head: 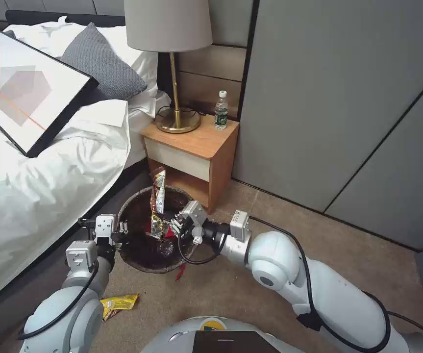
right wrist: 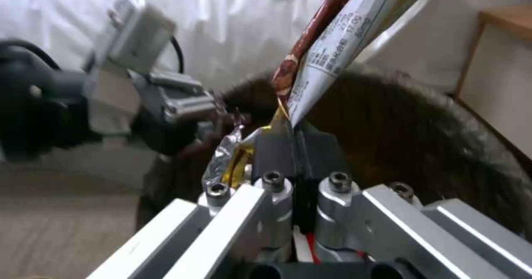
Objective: Pick up the trash bin, then pick up the garbage from the floor and place it into the trash bin.
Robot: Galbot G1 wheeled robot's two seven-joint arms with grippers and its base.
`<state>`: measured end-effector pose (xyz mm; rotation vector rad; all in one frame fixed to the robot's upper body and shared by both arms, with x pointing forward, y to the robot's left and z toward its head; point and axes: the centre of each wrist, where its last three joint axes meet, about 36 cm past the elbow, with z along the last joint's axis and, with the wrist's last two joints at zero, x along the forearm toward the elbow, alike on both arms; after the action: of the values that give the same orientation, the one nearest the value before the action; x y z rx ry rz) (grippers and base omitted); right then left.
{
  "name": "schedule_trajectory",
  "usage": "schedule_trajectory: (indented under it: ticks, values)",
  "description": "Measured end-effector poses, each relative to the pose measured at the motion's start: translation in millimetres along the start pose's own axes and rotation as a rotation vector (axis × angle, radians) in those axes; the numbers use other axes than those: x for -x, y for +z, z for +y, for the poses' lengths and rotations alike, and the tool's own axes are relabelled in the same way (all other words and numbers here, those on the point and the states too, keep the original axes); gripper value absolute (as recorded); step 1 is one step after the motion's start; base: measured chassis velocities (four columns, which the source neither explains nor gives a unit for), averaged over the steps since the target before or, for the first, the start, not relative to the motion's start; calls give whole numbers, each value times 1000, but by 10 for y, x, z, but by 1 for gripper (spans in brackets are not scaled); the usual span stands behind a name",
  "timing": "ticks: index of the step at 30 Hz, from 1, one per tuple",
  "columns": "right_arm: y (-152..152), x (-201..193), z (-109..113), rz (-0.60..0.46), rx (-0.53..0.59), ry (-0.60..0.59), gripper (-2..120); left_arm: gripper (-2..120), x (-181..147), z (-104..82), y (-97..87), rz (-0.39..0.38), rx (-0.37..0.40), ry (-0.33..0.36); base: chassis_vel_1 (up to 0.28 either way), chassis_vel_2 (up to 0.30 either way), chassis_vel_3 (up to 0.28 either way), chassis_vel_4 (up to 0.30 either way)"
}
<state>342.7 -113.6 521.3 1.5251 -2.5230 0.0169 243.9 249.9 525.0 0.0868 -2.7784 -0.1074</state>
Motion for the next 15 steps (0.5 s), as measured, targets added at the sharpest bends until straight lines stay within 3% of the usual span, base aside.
schedule_trajectory:
  ticks: [2,5,9,15]
  values:
    - [34,21,3,16,-8,11,-2,3,3,0,-5,-2,0,1,0,0,0,0]
    - [74,55,27,37,-26,32,6,3,6,0,-10,-5,-1,1,0,0,0,0]
    - [131,164,83,65,-36,79,24,3,9,-2,-15,-8,-4,1,0,0,0,0]
    - [139,221,98,80,-43,93,41,3,14,0,-24,-12,-7,0,0,0,0,0]
